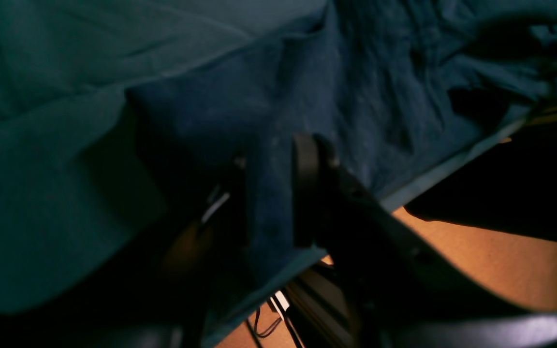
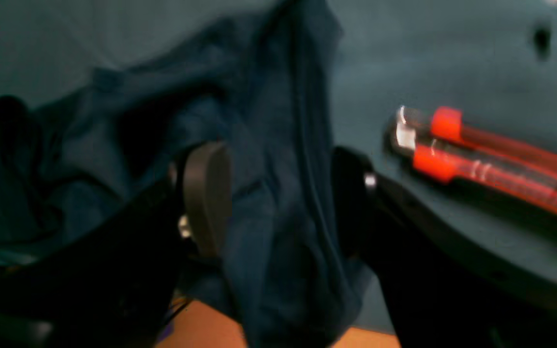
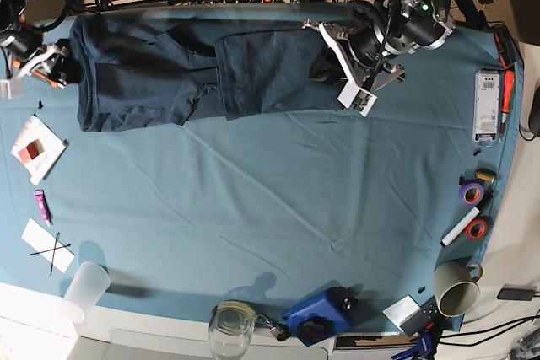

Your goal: Fold the T-shirt properly

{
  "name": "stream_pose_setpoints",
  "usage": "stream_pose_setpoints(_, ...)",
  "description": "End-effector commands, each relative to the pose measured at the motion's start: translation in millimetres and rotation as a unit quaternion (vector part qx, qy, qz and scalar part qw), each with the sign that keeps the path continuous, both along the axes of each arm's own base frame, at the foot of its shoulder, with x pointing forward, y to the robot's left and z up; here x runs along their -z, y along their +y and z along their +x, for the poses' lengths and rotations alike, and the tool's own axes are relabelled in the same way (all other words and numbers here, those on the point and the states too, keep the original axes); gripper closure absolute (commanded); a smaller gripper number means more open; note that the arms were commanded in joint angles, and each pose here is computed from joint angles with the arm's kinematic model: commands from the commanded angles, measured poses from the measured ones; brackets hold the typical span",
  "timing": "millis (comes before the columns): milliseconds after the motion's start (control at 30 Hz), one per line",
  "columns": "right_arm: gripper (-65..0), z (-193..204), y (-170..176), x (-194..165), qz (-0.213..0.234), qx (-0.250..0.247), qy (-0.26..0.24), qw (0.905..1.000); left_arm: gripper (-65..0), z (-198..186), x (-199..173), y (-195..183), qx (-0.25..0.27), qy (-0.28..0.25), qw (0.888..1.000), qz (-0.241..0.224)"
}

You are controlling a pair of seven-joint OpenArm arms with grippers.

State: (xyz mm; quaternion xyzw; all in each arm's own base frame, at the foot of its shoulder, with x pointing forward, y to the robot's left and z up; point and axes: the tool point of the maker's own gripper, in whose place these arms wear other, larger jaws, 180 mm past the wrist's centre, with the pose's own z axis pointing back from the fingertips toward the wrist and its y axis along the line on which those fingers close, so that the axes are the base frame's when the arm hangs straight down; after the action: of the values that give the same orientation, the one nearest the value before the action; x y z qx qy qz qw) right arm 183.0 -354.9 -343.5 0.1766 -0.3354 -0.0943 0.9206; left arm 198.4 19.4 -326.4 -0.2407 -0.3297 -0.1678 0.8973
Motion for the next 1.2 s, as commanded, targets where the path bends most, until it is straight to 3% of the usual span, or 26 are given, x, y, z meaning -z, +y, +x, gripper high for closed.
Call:
stream_pose_setpoints(0,-33.3,7,-8,-8,0.002,0.007,-0.018,0.9998,-11.4,4,-11,-4,0.0,-0.019,1.0,-0.015)
stream_pose_setpoints(233,-33.3,9,-4,13,0.092,0.037,-0.021,0.9949,-11.4,4,-11,-4,-0.001,-0.019,1.0,-0.015)
stream_pose_setpoints(533,-33.3,21,42,24,0.161,-0.027,-0.011,0.9865,-11.4,5,-11,-4,-0.001,-0.02,1.0,-0.015)
stream_pose_setpoints(667,-33.2,28,53,17,0.19,-0.036,-0.031,0.9806,-11.4,4,-11,-4,-0.001,-0.02,1.0,-0.015)
stream_pose_setpoints(1167,-33.2,32,55,9,0.205,-0.034,-0.051,0.9768,-11.4,5,-12,-4,-0.001,-0.022,1.0,-0.016)
